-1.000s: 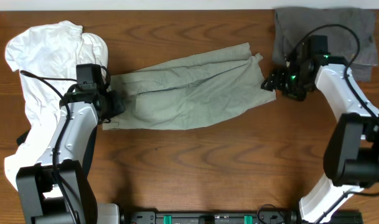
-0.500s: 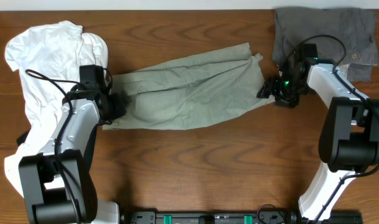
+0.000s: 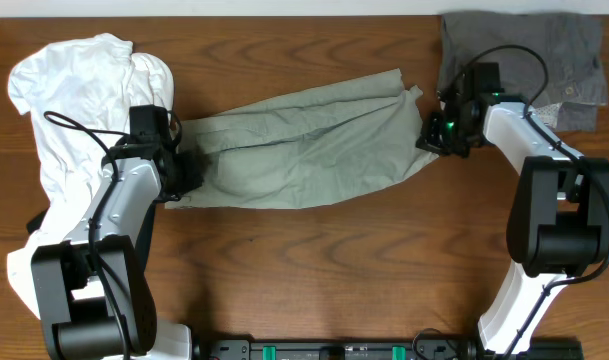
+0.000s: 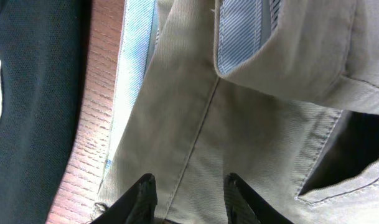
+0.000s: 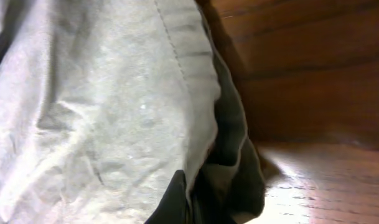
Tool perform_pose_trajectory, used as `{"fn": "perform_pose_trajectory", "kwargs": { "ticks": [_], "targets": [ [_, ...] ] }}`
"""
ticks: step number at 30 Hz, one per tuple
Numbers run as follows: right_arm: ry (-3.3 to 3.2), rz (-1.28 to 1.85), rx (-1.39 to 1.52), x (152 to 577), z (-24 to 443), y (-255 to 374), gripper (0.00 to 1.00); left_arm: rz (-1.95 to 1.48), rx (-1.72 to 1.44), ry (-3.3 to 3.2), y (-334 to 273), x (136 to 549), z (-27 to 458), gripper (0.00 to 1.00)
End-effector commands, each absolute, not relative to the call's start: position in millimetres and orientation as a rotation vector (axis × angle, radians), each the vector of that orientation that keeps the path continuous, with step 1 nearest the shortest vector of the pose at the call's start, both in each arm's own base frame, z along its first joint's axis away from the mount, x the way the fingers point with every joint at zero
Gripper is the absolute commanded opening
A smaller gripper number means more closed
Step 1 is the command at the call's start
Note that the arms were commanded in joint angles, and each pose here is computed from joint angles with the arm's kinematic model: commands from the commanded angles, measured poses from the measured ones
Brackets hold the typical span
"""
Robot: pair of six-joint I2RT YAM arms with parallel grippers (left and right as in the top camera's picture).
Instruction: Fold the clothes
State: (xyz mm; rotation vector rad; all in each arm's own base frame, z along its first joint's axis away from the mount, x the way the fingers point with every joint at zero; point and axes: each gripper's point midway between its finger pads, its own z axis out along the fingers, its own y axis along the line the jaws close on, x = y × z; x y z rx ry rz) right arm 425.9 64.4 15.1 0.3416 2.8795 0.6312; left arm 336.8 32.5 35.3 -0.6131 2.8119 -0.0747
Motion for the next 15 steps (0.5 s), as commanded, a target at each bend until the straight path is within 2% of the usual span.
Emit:
{"fn": "perform_pose_trajectory", "kwargs": {
  "ticks": [1, 8, 15],
  "targets": [
    [2.856, 0.680, 0.333, 426.3, 26.3, 70.0, 0.01, -0.061, -0.600, 2.803, 35.9, 342.1, 39.6, 0.38],
    [2.686, 0.641, 0.343, 437.4, 93.1, 33.3, 0.01, -0.064, -0.606, 2.803, 35.7, 341.9, 39.5, 0.38],
    [2.595, 0.580, 0.348, 424.5, 139.7, -7.4, 0.01, -0.150, -0.594, 2.808, 25.3, 343.0, 40.0, 0.38]
  ]
}}
